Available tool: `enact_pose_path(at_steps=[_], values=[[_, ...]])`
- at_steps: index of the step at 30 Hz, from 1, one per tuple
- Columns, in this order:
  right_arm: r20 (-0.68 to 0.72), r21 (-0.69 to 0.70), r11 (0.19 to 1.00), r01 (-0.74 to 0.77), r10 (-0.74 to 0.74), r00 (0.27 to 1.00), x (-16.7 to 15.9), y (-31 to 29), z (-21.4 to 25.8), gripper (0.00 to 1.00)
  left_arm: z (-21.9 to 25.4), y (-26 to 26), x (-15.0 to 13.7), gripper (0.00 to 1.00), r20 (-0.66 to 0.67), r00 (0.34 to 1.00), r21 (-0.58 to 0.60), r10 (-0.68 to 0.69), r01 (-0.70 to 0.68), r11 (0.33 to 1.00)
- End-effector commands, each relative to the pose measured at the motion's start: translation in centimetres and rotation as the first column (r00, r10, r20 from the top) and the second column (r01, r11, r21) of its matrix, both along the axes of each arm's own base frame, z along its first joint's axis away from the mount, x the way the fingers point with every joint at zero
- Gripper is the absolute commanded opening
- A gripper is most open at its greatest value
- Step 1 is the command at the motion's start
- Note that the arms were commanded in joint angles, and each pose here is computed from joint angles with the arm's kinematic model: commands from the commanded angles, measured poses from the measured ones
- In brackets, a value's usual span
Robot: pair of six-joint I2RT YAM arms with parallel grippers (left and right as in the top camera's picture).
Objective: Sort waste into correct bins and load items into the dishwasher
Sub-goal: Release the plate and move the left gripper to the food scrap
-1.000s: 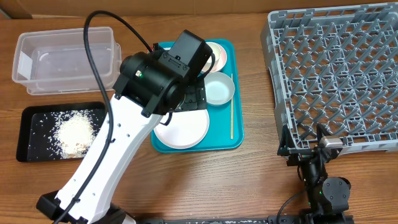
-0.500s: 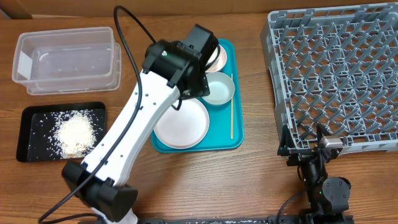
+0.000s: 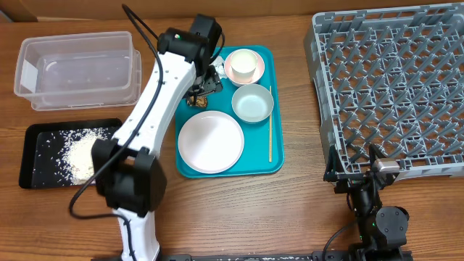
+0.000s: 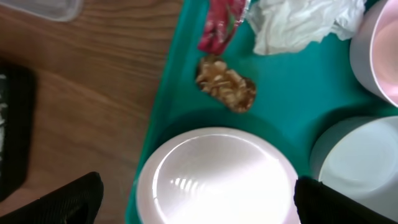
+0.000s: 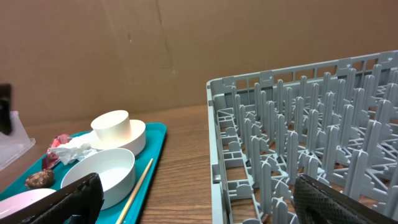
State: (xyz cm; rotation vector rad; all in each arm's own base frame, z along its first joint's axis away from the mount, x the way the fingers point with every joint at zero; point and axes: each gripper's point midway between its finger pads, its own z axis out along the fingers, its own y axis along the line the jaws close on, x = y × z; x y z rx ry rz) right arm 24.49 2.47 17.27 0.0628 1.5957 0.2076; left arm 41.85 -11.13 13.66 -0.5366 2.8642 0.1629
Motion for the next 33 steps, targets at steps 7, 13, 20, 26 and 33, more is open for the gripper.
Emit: enact_pose_path(at_steps=[7,13,20,26,33], values=[[0.002,-0.006,1.0,0.005,-0.005,1.0,0.0,-0.1,-0.2,1.0,-4.7,-1.6,2.1,1.0,-0.041,0.996,-0.067,-0.085,0.082,0.994],[0.002,-0.006,1.0,0.006,-0.006,1.0,0.0,-0.1,-0.2,1.0,-6.3,0.2,2.6,1.0,-0.073,0.997,-0.068,-0.039,0.034,0.997],[0.002,-0.006,1.0,0.006,-0.006,1.0,0.0,-0.1,-0.2,1.0,-9.3,0.2,2.0,1.0,-0.16,0.987,-0.12,0.008,-0.027,0.992],[0.002,-0.006,1.0,0.006,-0.006,1.0,0.0,-0.1,-0.2,1.0,-11.0,-0.4,2.9,1.0,-0.152,0.988,-0.145,0.008,-0.03,0.989],[0.002,-0.006,1.0,0.006,-0.006,1.0,0.0,-0.1,-0.2,1.0,-11.0,-0.7,3.7,1.0,-0.124,0.992,-0.16,0.006,-0.027,0.987]])
